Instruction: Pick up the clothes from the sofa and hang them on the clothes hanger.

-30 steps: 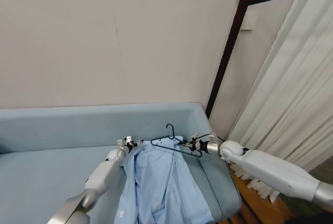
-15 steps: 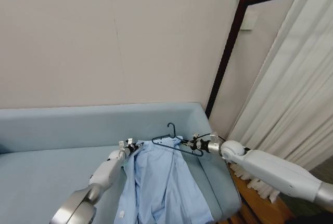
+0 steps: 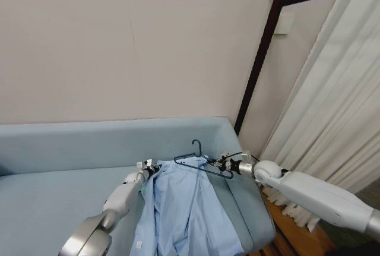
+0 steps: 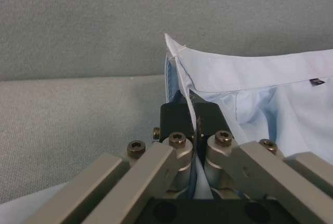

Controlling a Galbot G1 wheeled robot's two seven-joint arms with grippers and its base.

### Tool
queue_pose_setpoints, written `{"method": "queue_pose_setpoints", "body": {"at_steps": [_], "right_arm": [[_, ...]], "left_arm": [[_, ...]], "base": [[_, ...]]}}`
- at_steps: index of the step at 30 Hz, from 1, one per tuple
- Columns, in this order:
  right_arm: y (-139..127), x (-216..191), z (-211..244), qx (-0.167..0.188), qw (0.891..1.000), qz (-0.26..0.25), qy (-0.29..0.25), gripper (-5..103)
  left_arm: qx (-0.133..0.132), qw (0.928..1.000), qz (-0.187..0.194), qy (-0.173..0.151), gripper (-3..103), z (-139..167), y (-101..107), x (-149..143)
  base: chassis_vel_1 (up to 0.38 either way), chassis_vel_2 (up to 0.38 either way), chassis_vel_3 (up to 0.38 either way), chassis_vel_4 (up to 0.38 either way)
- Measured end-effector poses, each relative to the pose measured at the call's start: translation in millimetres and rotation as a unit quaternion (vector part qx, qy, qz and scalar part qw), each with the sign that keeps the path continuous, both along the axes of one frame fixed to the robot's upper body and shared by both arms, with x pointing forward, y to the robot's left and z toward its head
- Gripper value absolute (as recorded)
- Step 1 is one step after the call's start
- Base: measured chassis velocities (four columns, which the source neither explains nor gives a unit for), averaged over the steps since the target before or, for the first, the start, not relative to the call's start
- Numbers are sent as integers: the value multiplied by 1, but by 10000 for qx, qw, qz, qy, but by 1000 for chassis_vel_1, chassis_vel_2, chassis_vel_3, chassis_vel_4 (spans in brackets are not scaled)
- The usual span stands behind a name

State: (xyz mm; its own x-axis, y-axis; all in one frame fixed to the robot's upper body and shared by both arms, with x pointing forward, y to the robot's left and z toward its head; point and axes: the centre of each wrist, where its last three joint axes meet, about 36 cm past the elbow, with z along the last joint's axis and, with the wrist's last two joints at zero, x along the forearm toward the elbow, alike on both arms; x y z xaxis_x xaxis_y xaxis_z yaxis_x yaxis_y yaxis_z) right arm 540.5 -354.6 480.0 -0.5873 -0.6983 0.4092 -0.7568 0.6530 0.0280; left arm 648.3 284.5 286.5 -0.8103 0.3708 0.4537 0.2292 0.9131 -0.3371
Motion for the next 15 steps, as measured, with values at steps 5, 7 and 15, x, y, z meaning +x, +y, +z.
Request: {"method": "queue_pose_setpoints", "body": {"at_steps": [5,7,15], "right_arm": [[-4,-2,-2,6,9999,105,69,8],[-3,-2,-3,18,9996,229,152,8],[15,6,-22,182,9979,489,393,8]], "left_arm": [[62,9996,9,-267,0,17,2,0],[107,9991,6,-421,0,32,5,-2],[220,9976,-140,-648,0,63,12,-16]], "base": [[0,0,0,0],[0,0,0,0],[0,0,0,0]]}}
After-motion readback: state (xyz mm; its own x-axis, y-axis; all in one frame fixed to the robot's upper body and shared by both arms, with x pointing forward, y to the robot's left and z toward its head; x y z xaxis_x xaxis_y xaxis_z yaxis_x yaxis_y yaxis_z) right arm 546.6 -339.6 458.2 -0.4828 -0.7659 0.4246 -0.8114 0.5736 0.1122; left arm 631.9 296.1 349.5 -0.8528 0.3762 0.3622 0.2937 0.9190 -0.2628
